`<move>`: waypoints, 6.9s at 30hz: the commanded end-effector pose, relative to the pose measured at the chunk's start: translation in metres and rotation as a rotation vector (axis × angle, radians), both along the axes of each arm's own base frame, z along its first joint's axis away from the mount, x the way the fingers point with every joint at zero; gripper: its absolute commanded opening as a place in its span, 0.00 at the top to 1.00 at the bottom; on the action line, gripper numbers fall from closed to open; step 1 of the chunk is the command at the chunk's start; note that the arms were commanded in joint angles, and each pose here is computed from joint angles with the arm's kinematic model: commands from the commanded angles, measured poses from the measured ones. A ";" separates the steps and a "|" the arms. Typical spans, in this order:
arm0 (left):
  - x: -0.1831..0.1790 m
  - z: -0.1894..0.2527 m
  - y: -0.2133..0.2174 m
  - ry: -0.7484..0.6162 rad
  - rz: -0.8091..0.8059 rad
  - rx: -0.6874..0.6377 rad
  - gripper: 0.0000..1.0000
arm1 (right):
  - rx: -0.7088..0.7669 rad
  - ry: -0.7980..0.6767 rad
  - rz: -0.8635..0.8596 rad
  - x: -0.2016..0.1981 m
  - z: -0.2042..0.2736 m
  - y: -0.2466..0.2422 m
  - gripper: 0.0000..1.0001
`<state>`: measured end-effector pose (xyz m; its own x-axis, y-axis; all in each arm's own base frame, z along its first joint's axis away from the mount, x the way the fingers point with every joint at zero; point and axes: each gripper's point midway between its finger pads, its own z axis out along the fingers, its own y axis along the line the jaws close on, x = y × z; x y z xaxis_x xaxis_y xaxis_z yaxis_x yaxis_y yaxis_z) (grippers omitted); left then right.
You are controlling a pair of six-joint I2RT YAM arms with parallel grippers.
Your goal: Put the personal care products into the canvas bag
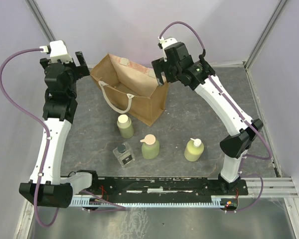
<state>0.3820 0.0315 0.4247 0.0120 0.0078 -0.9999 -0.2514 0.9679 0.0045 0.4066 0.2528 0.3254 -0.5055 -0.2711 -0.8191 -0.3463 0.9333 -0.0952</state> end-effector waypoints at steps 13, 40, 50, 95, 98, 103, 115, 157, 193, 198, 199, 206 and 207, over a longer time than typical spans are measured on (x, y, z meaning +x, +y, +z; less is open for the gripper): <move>-0.009 0.031 0.003 -0.118 0.016 -0.022 0.00 | 0.022 -0.002 0.010 -0.005 0.006 0.011 0.00; 0.008 0.001 -0.022 -0.003 -0.141 0.078 0.00 | 0.126 0.249 -0.080 0.004 -0.100 0.055 0.47; 0.020 -0.007 -0.054 0.007 -0.321 0.070 0.00 | -0.117 0.208 -0.092 0.002 -0.087 0.008 1.00; 0.060 -0.173 -0.262 0.465 -0.894 0.174 0.66 | -0.232 0.179 -0.243 -0.063 -0.032 -0.181 0.01; 0.053 -0.174 -0.267 0.478 -0.915 0.170 0.81 | -0.106 0.204 -0.194 -0.084 -0.020 -0.165 0.00; 0.036 -0.179 -0.274 0.498 -0.926 0.146 0.96 | -0.018 0.382 -0.164 -0.140 -0.020 -0.154 0.05; 0.015 -0.184 -0.303 0.516 -0.964 0.138 0.97 | 0.119 0.522 -0.064 -0.233 -0.071 -0.131 0.16; 0.008 -0.177 -0.298 0.507 -0.946 0.144 0.97 | -0.013 0.621 0.014 -0.238 -0.181 -0.113 0.45; 0.010 -0.175 -0.295 0.494 -0.940 0.181 0.97 | 0.046 0.561 0.091 -0.242 -0.112 -0.102 1.00; 0.014 -0.176 -0.296 0.488 -0.939 0.188 0.97 | 0.086 0.570 0.222 -0.257 -0.070 -0.090 1.00; 0.015 -0.176 -0.297 0.489 -0.940 0.187 0.97 | 0.097 0.557 0.241 -0.257 -0.061 -0.088 1.00; 0.020 -0.181 -0.301 0.496 -0.947 0.190 0.97 | 0.212 0.445 0.404 -0.247 0.001 -0.056 1.00; 0.021 -0.182 -0.301 0.497 -0.944 0.193 0.97 | 0.229 0.418 0.425 -0.243 0.011 -0.051 1.00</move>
